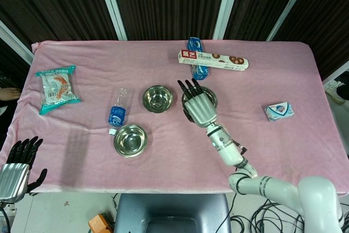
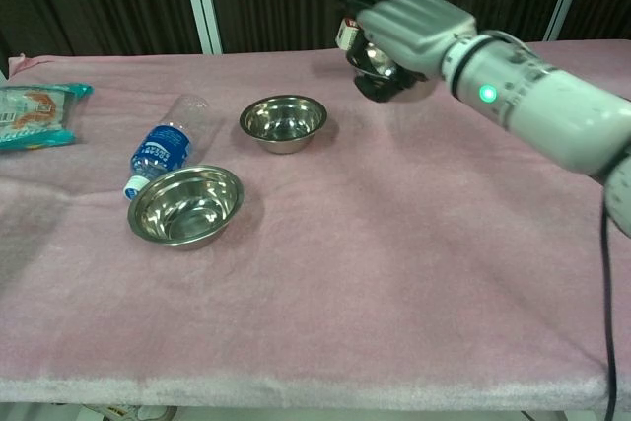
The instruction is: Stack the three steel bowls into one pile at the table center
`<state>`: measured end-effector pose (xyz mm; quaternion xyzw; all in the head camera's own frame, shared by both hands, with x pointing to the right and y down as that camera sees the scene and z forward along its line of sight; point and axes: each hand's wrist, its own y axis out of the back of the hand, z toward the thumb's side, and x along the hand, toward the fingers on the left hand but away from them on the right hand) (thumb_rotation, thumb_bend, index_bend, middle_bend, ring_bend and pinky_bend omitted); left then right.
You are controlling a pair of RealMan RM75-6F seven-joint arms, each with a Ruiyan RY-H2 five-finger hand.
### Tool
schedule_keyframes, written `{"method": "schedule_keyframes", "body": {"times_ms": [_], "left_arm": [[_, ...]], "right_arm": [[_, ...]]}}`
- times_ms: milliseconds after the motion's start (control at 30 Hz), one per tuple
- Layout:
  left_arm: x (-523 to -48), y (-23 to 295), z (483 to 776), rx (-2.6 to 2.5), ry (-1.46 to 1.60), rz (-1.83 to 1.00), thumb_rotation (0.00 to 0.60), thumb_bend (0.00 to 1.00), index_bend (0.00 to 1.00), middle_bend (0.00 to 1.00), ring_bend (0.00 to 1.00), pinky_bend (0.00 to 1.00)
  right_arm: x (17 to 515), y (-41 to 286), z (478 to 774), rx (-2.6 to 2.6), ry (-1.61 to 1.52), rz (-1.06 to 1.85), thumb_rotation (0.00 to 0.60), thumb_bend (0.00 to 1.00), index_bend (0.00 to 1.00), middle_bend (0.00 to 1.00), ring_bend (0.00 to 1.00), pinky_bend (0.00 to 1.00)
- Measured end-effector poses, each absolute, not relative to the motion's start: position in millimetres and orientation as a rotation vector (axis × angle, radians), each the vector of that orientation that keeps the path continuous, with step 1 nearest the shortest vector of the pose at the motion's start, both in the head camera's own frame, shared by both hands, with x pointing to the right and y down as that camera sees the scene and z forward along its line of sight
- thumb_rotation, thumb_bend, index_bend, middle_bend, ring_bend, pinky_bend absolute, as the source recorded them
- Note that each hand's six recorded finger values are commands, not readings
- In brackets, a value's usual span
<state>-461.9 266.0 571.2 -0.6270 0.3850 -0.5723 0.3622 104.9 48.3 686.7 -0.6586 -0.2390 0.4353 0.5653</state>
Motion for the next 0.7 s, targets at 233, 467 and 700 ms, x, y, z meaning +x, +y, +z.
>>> {"method": "schedule_keyframes", "body": {"times_ms": [233, 467, 700], "left_arm": [[-472, 262, 566, -1.626, 1.029, -1.473, 0.600, 0.37, 0.00, 0.04, 0.04, 0.06], [-482, 256, 561, -1.641, 1.085, -1.466, 0.600, 0.37, 0.00, 0.04, 0.04, 0.06], [-491, 251, 555, -1.642, 1.116, -1.458, 0.600, 0.37, 0.00, 0.04, 0.04, 0.06]], "right_arm": [[21, 25, 676, -1.441, -0.549, 0.972, 0.600, 0.60, 0.80, 0.12, 0.00, 0.00], [-15, 21, 695, -1.397, -0.508, 1.027, 0.600, 0.60, 0.78, 0.12, 0.00, 0.00], [-23, 15, 729, -1.362, -0.433, 1.142, 0.600, 0.60, 0.77, 0.12, 0.00, 0.00]]}}
